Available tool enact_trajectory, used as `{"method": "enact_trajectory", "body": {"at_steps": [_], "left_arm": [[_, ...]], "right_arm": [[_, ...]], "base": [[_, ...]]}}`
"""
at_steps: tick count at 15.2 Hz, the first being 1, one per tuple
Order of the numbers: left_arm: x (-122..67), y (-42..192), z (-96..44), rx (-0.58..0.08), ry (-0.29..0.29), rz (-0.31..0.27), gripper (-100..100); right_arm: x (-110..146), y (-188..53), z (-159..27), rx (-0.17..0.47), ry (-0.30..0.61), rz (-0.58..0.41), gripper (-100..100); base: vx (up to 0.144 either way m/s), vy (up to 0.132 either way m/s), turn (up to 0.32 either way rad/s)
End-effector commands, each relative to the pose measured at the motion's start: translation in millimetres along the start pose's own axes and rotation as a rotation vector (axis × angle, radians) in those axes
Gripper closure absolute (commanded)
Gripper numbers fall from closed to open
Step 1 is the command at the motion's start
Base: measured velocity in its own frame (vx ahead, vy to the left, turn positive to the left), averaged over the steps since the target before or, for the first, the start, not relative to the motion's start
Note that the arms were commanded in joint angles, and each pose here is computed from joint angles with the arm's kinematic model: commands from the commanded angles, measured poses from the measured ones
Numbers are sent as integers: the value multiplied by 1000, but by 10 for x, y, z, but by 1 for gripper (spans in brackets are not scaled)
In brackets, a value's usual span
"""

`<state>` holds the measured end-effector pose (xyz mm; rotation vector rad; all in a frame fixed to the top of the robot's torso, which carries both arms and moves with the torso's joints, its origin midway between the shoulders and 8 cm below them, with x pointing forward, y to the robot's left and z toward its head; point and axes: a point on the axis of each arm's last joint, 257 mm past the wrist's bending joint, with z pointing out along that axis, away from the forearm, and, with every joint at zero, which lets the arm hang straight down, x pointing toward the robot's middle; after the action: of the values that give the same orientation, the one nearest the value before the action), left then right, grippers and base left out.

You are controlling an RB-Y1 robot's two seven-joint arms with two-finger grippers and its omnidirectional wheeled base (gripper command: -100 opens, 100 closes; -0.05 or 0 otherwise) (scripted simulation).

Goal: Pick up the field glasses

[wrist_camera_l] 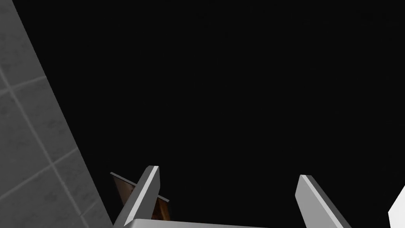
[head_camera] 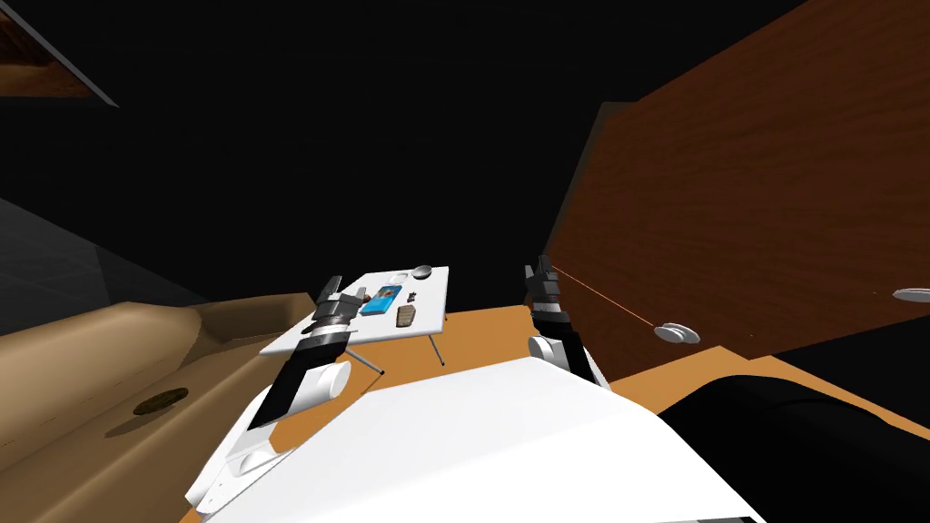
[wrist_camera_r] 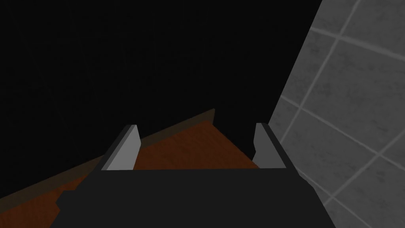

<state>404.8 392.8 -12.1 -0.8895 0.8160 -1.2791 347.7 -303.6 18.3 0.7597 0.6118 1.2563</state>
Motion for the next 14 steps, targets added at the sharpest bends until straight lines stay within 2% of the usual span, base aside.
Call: {"method": "enact_trajectory", "body": {"at_steps": [1, 3, 4, 5, 6, 7, 8, 9, 10, 11, 12, 13, 14], "left_arm": [[-227, 107, 56, -43, -35, -23, -100], [-237, 149, 53, -60, -39, -23, -100], [-403, 244, 80, -94, -68, -42, -100], [-405, 255, 78, -98, -69, -42, -100], [-575, 345, 97, -130, -100, -63, -100], [-578, 360, 95, -135, -101, -63, -100], [-752, 454, 103, -169, -135, -86, -100], [-755, 466, 101, -173, -136, -86, -100], [-927, 542, 102, -199, -170, -112, -100], [-933, 574, 94, -211, -174, -113, -100], [-1104, 645, 86, -233, -209, -141, -100], [-1111, 685, 74, -249, -213, -142, -100], [-1279, 749, 57, -267, -249, -173, -100]], "right_arm": [[0, 0, 0, 0, 0, 0, 0], [0, 0, 0, 0, 0, 0, 0], [0, 0, 0, 0, 0, 0, 0], [0, 0, 0, 0, 0, 0, 0], [0, 0, 0, 0, 0, 0, 0], [0, 0, 0, 0, 0, 0, 0], [0, 0, 0, 0, 0, 0, 0], [0, 0, 0, 0, 0, 0, 0], [0, 0, 0, 0, 0, 0, 0], [0, 0, 0, 0, 0, 0, 0], [0, 0, 0, 0, 0, 0, 0], [0, 0, 0, 0, 0, 0, 0], [0, 0, 0, 0, 0, 0, 0]], "base": [[21, -158, 31], [18, -131, 23], [26, -117, 24], [28, -123, 26], [24, -170, 42], [32, -181, 44], [35, -174, 43], [40, -151, 32], [57, -149, 28], [56, -143, 30], [72, -140, 29], [68, -129, 30], [73, -149, 28]]}}
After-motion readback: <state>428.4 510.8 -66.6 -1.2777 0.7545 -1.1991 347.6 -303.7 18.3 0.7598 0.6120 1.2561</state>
